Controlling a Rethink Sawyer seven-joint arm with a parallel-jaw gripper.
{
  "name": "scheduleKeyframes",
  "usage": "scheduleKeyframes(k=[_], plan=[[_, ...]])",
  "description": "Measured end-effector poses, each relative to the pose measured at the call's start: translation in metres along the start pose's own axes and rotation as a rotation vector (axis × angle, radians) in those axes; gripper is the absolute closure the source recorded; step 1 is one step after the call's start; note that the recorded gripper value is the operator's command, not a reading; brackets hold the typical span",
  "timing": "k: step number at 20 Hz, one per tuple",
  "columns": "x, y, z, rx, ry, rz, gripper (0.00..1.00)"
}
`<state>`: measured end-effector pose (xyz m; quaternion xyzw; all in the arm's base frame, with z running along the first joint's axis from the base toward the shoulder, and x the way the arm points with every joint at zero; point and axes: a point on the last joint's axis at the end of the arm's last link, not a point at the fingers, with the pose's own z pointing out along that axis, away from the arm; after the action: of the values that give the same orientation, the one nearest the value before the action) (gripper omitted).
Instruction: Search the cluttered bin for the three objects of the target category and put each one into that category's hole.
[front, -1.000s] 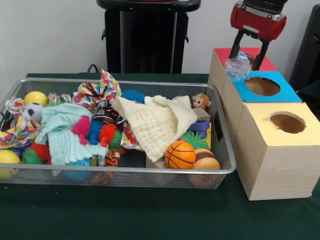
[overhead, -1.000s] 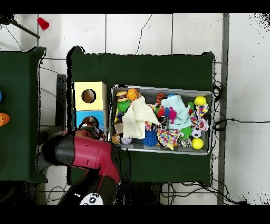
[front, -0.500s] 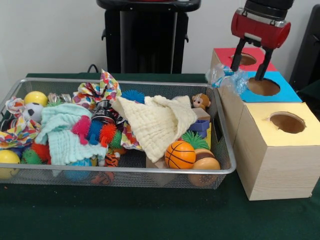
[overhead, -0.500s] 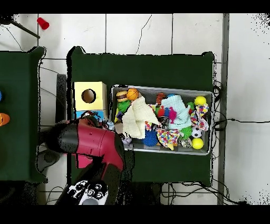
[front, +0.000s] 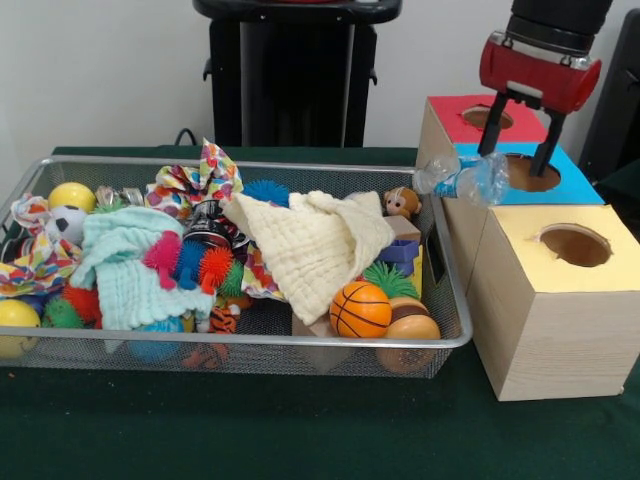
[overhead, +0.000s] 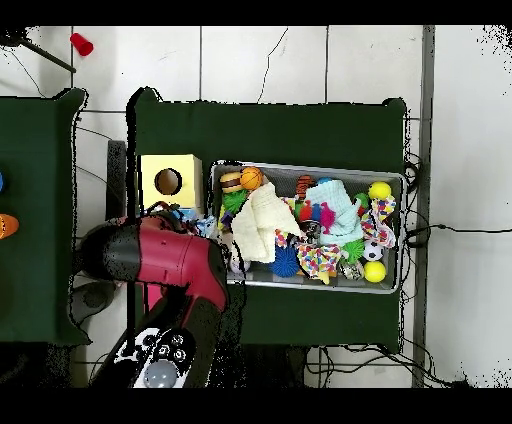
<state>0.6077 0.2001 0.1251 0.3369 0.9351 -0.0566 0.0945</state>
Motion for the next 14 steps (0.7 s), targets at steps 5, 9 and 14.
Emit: scheduleKeyframes(k=[5, 9, 14], plan=[[0.009, 0.008, -0.002, -0.008, 0.0, -0.013, 0.0], [0.013, 0.015, -0.004, -0.014, -0.004, -0.024, 0.0], [0.015, 0.025, -0.003, -0.023, -0.008, -0.031, 0.0]])
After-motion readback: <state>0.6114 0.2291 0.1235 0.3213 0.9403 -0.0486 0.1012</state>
